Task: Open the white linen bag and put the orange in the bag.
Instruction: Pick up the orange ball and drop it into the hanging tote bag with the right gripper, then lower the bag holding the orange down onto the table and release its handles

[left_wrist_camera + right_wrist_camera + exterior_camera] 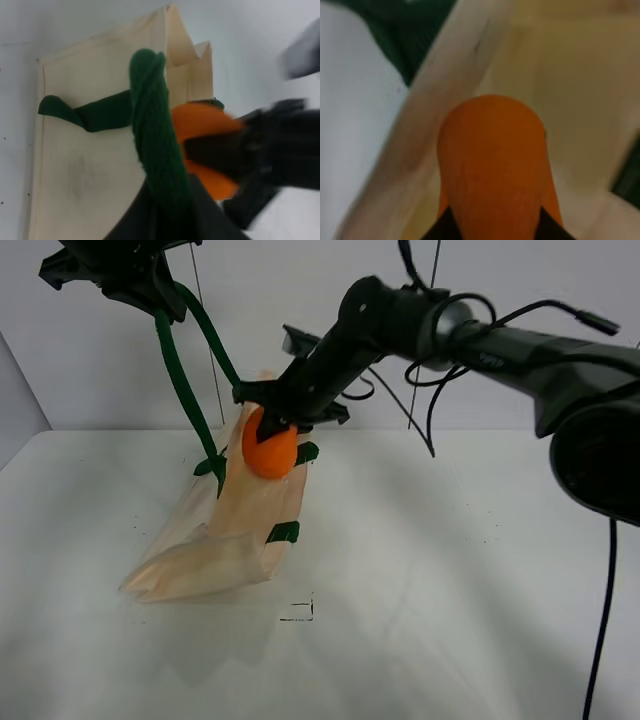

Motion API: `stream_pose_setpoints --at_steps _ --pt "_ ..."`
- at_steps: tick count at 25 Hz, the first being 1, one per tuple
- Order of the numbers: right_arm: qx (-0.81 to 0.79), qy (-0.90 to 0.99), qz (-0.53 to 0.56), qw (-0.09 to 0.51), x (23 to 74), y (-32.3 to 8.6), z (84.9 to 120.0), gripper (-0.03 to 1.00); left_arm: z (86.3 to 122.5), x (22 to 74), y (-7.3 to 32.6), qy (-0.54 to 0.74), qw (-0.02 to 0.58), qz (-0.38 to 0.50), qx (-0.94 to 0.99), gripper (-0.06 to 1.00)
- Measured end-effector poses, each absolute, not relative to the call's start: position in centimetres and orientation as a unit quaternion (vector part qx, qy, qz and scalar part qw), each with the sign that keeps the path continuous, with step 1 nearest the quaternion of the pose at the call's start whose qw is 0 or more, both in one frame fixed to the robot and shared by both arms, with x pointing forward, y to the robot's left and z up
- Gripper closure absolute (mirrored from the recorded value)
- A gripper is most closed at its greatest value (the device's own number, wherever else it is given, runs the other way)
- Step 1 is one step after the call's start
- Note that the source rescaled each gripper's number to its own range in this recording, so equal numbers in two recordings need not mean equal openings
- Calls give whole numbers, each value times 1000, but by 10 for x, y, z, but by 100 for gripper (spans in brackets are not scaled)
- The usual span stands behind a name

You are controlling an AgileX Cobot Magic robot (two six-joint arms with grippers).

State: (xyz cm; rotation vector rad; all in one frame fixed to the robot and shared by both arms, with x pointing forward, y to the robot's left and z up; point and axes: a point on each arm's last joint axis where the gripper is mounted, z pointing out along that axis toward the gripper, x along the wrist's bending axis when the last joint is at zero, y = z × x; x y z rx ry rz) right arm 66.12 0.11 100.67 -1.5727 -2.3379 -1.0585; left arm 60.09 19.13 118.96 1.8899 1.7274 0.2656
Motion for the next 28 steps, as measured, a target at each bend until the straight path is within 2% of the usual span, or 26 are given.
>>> stream_pose_setpoints --at_steps 5,6,7,10,11,12,16,22,28 --pt "-533 -759 -362 92 663 20 973 95 1190 601 191 644 280 99 705 94" --pt "-535 -757 -364 97 664 21 970 87 1190 601 191 644 280 99 705 94" --pt "-535 -755 -365 99 664 22 969 73 1190 601 191 644 280 99 705 94" --pt "-532 -760 -362 91 665 21 966 22 1190 601 191 644 280 99 705 94" --pt "-528 -766 -358 84 665 20 965 11 1190 601 191 644 280 99 705 94" --pt "-523 -773 -350 77 665 19 964 5 1190 601 191 644 280 99 705 94" --pt "-500 -815 -290 47 662 10 968 -1 1189 600 191 644 278 98 706 94" --pt "-500 -847 -167 -68 666 -21 992 -1 1189 600 191 644 277 97 706 94" --pt "-542 -827 -124 -86 687 -66 989 -1 1189 600 191 644 277 97 706 94"
